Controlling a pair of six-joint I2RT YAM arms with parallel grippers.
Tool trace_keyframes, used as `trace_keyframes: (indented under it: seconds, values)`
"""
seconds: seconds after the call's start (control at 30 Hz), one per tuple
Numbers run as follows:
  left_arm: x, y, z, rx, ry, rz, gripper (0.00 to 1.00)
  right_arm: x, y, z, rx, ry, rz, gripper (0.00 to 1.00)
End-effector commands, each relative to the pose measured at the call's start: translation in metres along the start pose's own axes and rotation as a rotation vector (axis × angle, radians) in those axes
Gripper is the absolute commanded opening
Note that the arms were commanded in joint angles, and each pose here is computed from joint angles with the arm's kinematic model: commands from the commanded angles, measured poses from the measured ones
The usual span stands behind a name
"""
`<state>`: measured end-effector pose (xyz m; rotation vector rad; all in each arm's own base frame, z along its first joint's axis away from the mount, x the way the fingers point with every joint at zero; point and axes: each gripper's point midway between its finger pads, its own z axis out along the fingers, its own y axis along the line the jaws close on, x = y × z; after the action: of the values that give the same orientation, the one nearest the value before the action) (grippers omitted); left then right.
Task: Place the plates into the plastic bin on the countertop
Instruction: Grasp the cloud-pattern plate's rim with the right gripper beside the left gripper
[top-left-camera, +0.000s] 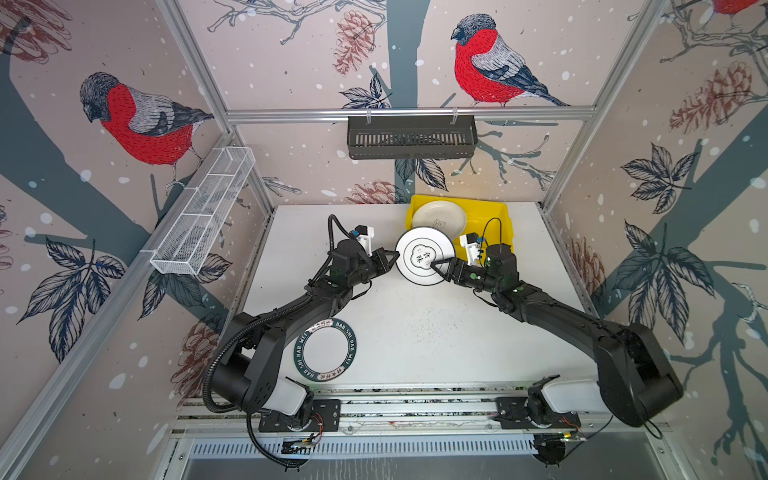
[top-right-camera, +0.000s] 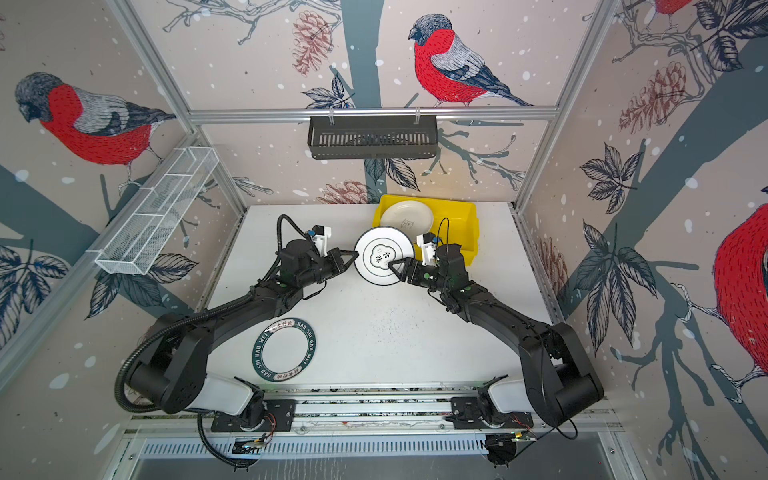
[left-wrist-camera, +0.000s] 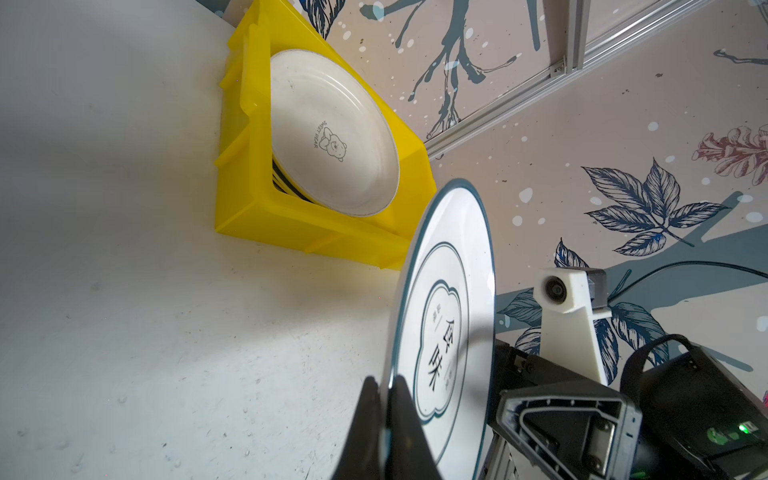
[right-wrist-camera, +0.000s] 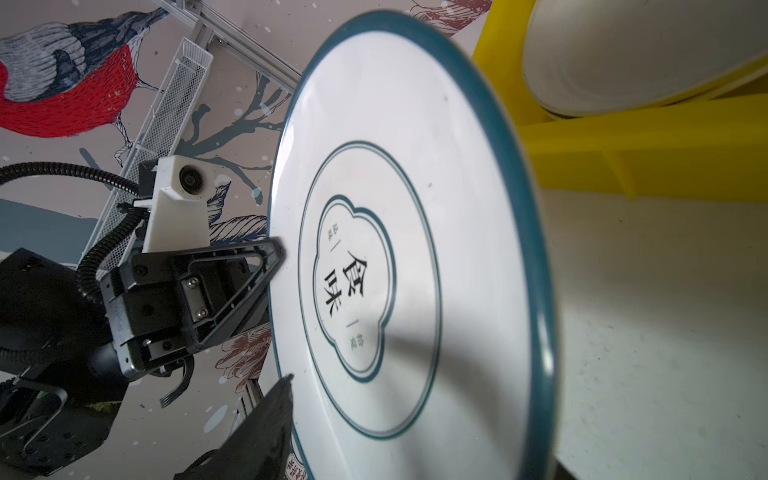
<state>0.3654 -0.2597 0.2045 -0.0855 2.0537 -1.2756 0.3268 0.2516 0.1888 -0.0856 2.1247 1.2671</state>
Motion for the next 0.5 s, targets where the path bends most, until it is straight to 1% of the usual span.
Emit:
trace_keyframes:
  seconds: [0.0,0.1,0.2,0.3,0.47]
  values:
    - [-0.0096,-0.0225,0.0017,0.082,-0.032,0.030,0.00,-0.0071,0.0080,-0.0021,-0.036,-0.025,-0.019,0.66]
    - [-0.0072,-0.0219,0.0034,0.084,-0.026,0.024,0.00,-0.0076,0.0074,-0.0028,-0.041,-0.029,-0.012,0.63]
    - [-0.0055,-0.0228,0.0052,0.092,-0.019,0.022,0.00,-0.0075,0.0079,-0.0034,-0.049,-0.030,-0.009,0.55]
    - [-0.0049,-0.0215,0.0066,0.090,-0.014,0.019,0.00,-0.0083,0.0079,-0.0037,-0.052,-0.034,-0.003,0.55]
    - [-0.0025,-0.0201,0.0092,0.094,-0.003,0.015,0.00,-0.0086,0.0055,-0.0044,-0.047,-0.039,0.003,0.48]
